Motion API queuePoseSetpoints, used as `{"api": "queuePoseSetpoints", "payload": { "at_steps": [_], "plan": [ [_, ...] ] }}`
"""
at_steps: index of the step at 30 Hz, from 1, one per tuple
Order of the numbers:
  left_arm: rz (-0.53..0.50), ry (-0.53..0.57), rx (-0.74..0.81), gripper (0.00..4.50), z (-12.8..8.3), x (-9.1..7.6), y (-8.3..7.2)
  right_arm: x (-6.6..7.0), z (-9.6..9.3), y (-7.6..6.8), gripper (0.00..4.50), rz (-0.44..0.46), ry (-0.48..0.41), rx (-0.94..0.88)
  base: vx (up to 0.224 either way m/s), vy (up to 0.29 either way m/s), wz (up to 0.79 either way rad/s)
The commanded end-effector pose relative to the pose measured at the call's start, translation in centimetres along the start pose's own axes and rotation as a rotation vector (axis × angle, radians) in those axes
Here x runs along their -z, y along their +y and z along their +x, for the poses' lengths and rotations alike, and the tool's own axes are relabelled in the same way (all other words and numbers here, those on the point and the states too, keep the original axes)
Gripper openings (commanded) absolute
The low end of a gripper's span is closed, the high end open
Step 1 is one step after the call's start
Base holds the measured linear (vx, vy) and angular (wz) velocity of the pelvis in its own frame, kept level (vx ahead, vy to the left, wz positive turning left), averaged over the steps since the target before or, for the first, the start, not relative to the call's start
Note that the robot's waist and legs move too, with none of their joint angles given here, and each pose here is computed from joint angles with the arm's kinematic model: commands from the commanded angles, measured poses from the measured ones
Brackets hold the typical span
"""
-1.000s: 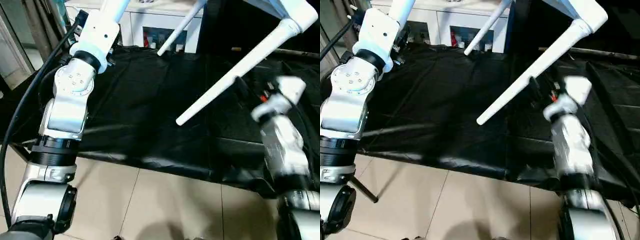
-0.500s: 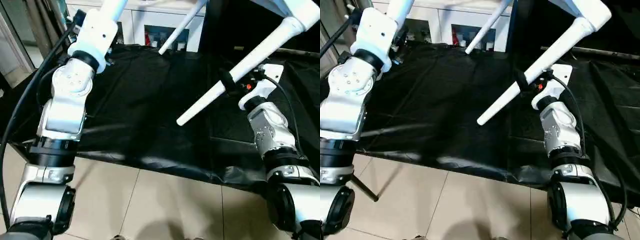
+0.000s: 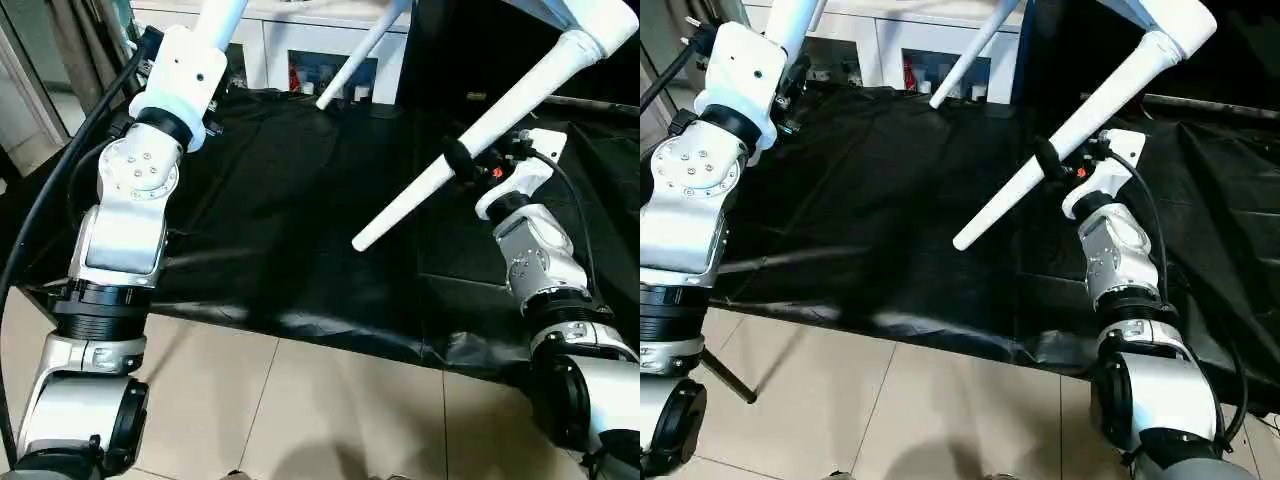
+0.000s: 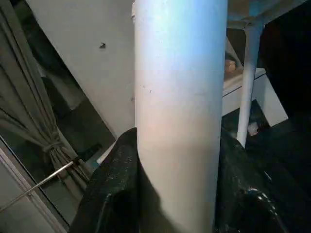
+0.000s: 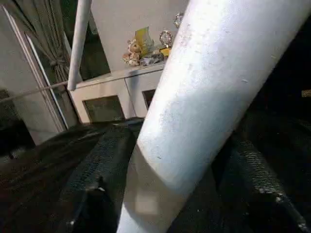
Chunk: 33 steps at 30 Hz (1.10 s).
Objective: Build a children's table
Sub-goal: Flip table
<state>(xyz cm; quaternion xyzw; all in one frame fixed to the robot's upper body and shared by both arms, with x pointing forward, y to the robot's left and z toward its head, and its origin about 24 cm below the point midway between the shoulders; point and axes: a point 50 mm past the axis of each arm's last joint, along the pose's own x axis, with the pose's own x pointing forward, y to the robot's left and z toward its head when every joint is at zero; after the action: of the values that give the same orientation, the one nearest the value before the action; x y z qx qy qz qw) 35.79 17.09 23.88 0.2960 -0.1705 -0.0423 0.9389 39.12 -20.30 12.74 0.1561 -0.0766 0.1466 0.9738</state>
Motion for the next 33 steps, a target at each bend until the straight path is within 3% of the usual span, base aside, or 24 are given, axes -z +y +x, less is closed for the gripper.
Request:
{"api": "queuePoseSetpoints", "payload": {
  "at_steps": [1, 3, 8, 12, 16, 25, 26, 27, 30, 33],
  "plan": [
    [0.004, 0.080, 0.055, 1.59, -0.3, 1.8, -1.4, -2.3, 1.3, 1.3, 2.17, -0.037, -0.086, -0.059, 0.000, 0.000, 0.00],
    [0.003, 0.081, 0.055, 1.59, -0.3, 1.9, -1.4, -2.4, 1.3, 1.3, 2.12, -0.039, -0.093, -0.060, 0.000, 0.000, 0.00],
    [-0.031, 0.086, 0.038, 1.59, -0.6, 2.7, -1.8, -5.4, 1.7, 2.0, 1.99, -0.111, -0.233, -0.057, 0.000, 0.000, 0.00],
    [-0.056, 0.082, 0.016, 1.59, -0.8, 3.2, -1.9, -6.3, 1.3, 2.3, 1.92, -0.169, -0.283, -0.065, 0.000, 0.000, 0.00],
    [-0.114, 0.102, 0.027, 1.59, -1.4, 4.8, -3.4, -7.4, -0.5, 3.2, 1.88, -0.348, -0.377, -0.073, 0.000, 0.000, 0.00],
    [-0.170, 0.176, 0.099, 1.59, -2.5, 7.4, -6.6, -6.0, -4.0, 3.9, 1.82, -0.464, -0.451, 0.024, 0.000, 0.000, 0.00],
    [-0.183, 0.206, 0.125, 1.59, -3.0, 8.6, -7.8, -5.1, -6.0, 4.0, 1.82, -0.533, -0.454, 0.093, 0.000, 0.000, 0.00],
    [-0.183, 0.206, 0.125, 1.59, -3.0, 8.6, -7.8, -5.1, -6.0, 4.0, 1.82, -0.533, -0.454, 0.093, 0.000, 0.000, 0.00],
    [-0.202, 0.215, 0.170, 1.59, -3.4, 9.3, -8.9, -4.3, -7.8, 3.7, 1.81, -0.618, -0.433, 0.161, 0.000, 0.000, 0.00],
    [-0.239, 0.233, 0.262, 1.59, -3.8, 9.9, -10.8, -2.3, -9.7, 2.8, 1.81, -0.709, -0.369, 0.228, 0.000, 0.000, 0.00]
  ]
}}
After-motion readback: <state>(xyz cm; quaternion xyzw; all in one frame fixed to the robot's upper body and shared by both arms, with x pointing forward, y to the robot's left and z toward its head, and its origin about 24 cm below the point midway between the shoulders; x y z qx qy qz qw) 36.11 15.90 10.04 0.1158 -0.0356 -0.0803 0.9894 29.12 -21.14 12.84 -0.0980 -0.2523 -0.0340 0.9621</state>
